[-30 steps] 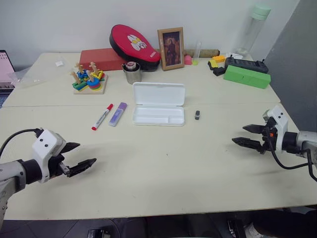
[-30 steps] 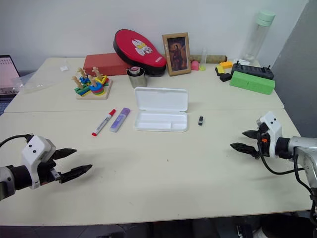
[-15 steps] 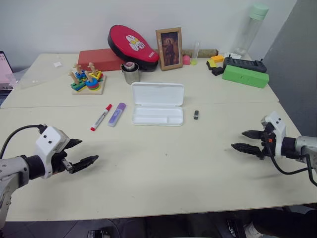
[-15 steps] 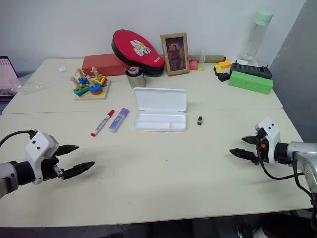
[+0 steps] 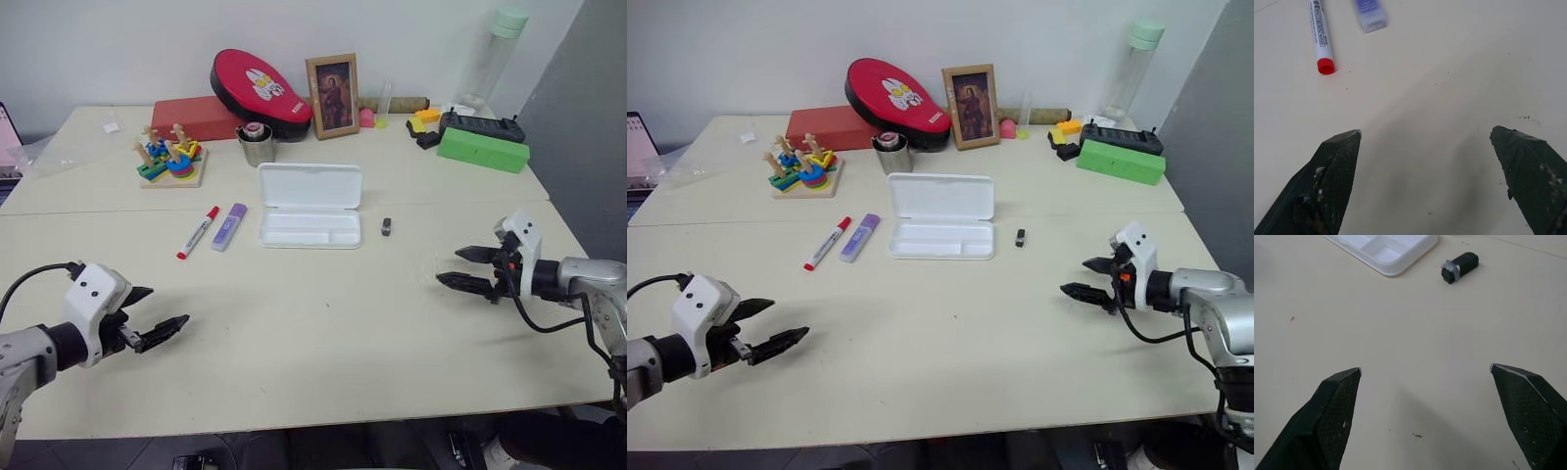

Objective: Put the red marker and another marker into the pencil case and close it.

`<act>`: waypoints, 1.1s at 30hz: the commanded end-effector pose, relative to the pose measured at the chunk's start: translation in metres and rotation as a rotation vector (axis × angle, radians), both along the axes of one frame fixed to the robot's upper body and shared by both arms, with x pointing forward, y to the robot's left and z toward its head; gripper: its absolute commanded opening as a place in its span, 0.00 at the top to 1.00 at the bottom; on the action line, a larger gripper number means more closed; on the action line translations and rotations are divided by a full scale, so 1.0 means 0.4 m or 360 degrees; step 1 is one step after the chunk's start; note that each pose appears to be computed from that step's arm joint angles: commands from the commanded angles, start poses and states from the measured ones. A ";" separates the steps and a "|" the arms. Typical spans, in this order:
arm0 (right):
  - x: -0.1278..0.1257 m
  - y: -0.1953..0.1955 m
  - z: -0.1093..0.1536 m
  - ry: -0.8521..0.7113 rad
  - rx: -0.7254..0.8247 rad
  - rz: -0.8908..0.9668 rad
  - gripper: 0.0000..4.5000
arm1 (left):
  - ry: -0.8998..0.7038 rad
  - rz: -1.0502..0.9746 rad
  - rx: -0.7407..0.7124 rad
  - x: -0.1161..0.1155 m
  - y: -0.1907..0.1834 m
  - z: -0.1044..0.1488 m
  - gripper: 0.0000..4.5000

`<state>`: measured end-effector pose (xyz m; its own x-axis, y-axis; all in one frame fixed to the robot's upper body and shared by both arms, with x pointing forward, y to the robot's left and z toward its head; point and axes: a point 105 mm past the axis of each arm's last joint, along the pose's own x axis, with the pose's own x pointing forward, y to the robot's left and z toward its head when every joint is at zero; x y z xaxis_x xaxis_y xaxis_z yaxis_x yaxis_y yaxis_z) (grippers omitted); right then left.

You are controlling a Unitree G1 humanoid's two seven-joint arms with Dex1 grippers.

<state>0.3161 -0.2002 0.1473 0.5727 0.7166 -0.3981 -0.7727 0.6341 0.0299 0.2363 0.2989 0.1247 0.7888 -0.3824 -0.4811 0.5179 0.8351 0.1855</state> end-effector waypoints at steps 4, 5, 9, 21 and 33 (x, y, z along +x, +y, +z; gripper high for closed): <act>0.037 0.178 0.070 -0.0199 0.0078 0.0387 0.02 | -0.0236 -0.0059 -0.0164 0.028 -0.065 0.060 0.00; 0.047 0.205 0.067 -0.0202 0.0069 0.0428 0.02 | -0.0278 -0.0083 -0.0206 0.038 -0.086 0.066 0.00; 0.113 0.302 0.040 -0.0237 -0.0049 0.0526 0.02 | -0.0406 -0.0206 -0.0378 0.075 -0.187 0.088 0.00; 0.216 0.408 -0.064 -0.0139 -0.0390 0.0656 0.05 | -0.0708 -0.0326 -0.0635 0.131 -0.354 0.149 0.00; 0.232 0.436 -0.061 -0.0179 -0.0418 0.0661 0.67 | -0.0828 -0.0274 -0.0715 0.152 -0.377 0.181 0.00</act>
